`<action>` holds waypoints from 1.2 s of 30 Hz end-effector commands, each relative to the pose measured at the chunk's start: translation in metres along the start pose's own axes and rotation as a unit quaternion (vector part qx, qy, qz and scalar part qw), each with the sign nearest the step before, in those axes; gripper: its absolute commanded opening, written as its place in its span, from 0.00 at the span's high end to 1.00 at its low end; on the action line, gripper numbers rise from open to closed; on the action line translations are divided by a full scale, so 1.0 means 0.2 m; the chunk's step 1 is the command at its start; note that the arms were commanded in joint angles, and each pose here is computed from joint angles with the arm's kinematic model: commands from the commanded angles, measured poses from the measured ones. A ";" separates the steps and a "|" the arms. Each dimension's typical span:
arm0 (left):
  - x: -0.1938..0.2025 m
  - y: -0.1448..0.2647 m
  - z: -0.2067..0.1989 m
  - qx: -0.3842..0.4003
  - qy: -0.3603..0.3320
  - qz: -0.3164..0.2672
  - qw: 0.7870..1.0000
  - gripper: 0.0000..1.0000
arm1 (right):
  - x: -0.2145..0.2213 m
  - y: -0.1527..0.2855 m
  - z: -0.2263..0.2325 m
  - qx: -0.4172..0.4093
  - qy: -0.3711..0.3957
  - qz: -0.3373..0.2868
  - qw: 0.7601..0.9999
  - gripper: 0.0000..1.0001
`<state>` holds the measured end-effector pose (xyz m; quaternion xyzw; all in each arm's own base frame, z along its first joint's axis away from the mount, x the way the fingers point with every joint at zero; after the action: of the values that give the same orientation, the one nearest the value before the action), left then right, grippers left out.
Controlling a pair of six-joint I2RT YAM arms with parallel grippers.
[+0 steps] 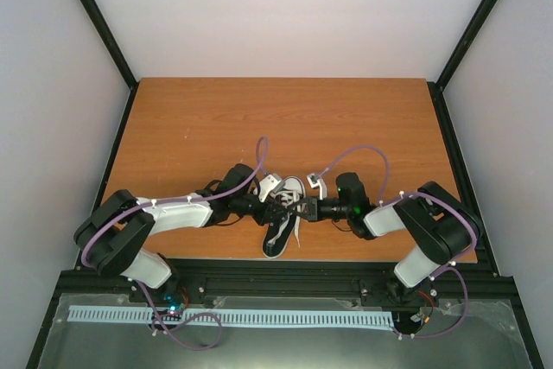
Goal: Tie the shoes
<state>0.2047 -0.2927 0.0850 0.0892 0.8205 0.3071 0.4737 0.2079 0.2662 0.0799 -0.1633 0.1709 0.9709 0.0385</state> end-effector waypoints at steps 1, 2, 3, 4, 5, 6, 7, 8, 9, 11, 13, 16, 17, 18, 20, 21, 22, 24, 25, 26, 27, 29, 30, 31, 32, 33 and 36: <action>-0.01 0.01 0.01 -0.018 -0.016 -0.001 1.000 0.82 | -0.02 0.00 0.03 -0.021 0.012 0.000 1.000 0.97; -0.01 0.01 0.01 -0.018 -0.016 -0.001 1.000 0.82 | -0.02 0.00 0.03 -0.020 0.012 0.000 1.000 0.97; -0.01 0.01 0.01 -0.019 -0.017 -0.001 1.000 0.83 | -0.02 0.00 0.03 -0.021 0.013 0.000 1.000 0.97; -0.01 0.01 0.01 -0.019 -0.016 0.000 1.000 0.85 | -0.02 0.00 0.03 -0.021 0.012 0.001 1.000 0.97; -0.01 0.01 0.01 -0.017 -0.016 0.001 1.000 0.86 | -0.02 0.00 0.03 -0.021 0.011 0.001 1.000 0.97; -0.01 0.00 0.01 -0.015 -0.016 0.003 1.000 0.86 | -0.01 0.00 0.03 -0.022 0.012 0.002 1.000 0.97; -0.01 0.00 0.01 -0.013 -0.015 0.004 1.000 0.85 | -0.01 0.00 0.03 -0.022 0.011 0.002 1.000 0.97; -0.01 -0.01 0.01 -0.010 -0.015 0.004 1.000 0.83 | -0.01 0.00 0.03 -0.023 0.011 0.004 1.000 0.97; -0.01 -0.01 0.00 -0.007 -0.015 0.005 1.000 0.82 | -0.01 0.00 0.03 -0.023 0.011 0.004 1.000 0.97; -0.01 -0.02 0.00 -0.002 -0.014 0.006 1.000 0.80 | -0.01 0.00 0.03 -0.023 0.011 0.005 1.000 0.97; -0.01 -0.03 0.00 0.002 -0.015 0.005 1.000 0.78 | -0.01 0.00 0.03 -0.023 0.011 0.006 1.000 0.97; -0.02 -0.04 -0.02 0.012 -0.015 0.004 1.000 0.77 | -0.01 0.00 0.02 -0.022 0.009 0.007 1.000 0.97; -0.03 -0.04 -0.02 0.018 -0.015 0.004 1.000 0.77 | -0.01 0.00 0.02 -0.021 0.008 0.007 1.000 0.97; -0.02 -0.04 -0.03 0.022 -0.014 0.005 1.000 0.78 | -0.01 -0.01 0.02 -0.021 0.008 0.007 1.000 0.97; -0.02 -0.05 -0.03 0.031 -0.011 0.006 0.999 0.85 | -0.01 0.00 0.02 -0.021 0.008 0.007 1.000 0.97; -0.02 -0.05 -0.04 0.033 -0.009 0.005 0.999 0.90 | -0.01 0.00 0.02 -0.021 0.009 0.006 1.000 0.97; -0.02 -0.05 -0.04 0.033 -0.008 0.004 0.999 0.94 | -0.01 0.00 0.02 -0.020 0.009 0.005 1.000 0.97; -0.03 -0.03 -0.04 0.029 -0.005 -0.005 1.000 0.99 | -0.01 0.00 0.02 -0.013 0.010 0.005 1.000 0.97; -0.04 -0.02 -0.04 0.023 -0.002 -0.010 1.000 0.99 | -0.01 0.00 0.01 -0.009 0.011 0.005 1.000 0.97; -0.06 -0.01 -0.03 0.015 0.001 -0.016 1.000 0.99 | -0.01 0.00 0.01 -0.005 0.011 0.006 1.000 0.94; -0.08 0.00 -0.03 0.007 0.005 -0.023 1.000 0.99 | -0.01 0.01 0.01 -0.001 0.012 0.007 1.000 0.90; -0.12 0.04 -0.04 -0.001 0.012 -0.043 0.999 0.99 | 0.01 0.02 0.00 0.007 0.012 0.009 1.000 0.78; -0.13 0.05 -0.04 -0.003 0.019 -0.050 0.999 0.99 | 0.01 0.03 0.00 0.010 0.013 0.008 1.000 0.72; -0.14 0.07 -0.04 -0.006 0.023 -0.057 0.998 0.99 | 0.02 0.04 0.00 0.014 0.013 0.007 1.000 0.67; -0.15 0.08 -0.04 -0.007 0.027 -0.061 0.998 0.99 | 0.02 0.06 0.00 0.017 0.014 0.004 1.000 0.59; -0.15 0.09 -0.04 -0.009 0.031 -0.063 0.997 0.99 | 0.02 0.07 0.01 0.020 0.014 0.002 1.000 0.55; -0.16 0.11 -0.05 -0.013 0.041 -0.068 0.997 0.99 | 0.04 0.11 0.01 0.030 0.017 -0.003 0.999 0.48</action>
<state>0.2082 -0.2911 0.1089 0.0440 0.8341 0.2992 0.4613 0.2022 0.2577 0.0873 -0.1715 0.1811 0.9677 0.0354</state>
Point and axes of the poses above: each gripper's point midway between its finger pads, its own y axis back along the fingers, its own z axis along the line the jaws close on, x = y × z, the point moved 2 cm from there along y, back along the fingers, and after that the axes turned 9 degrees about -y, right-handed, at the moved point
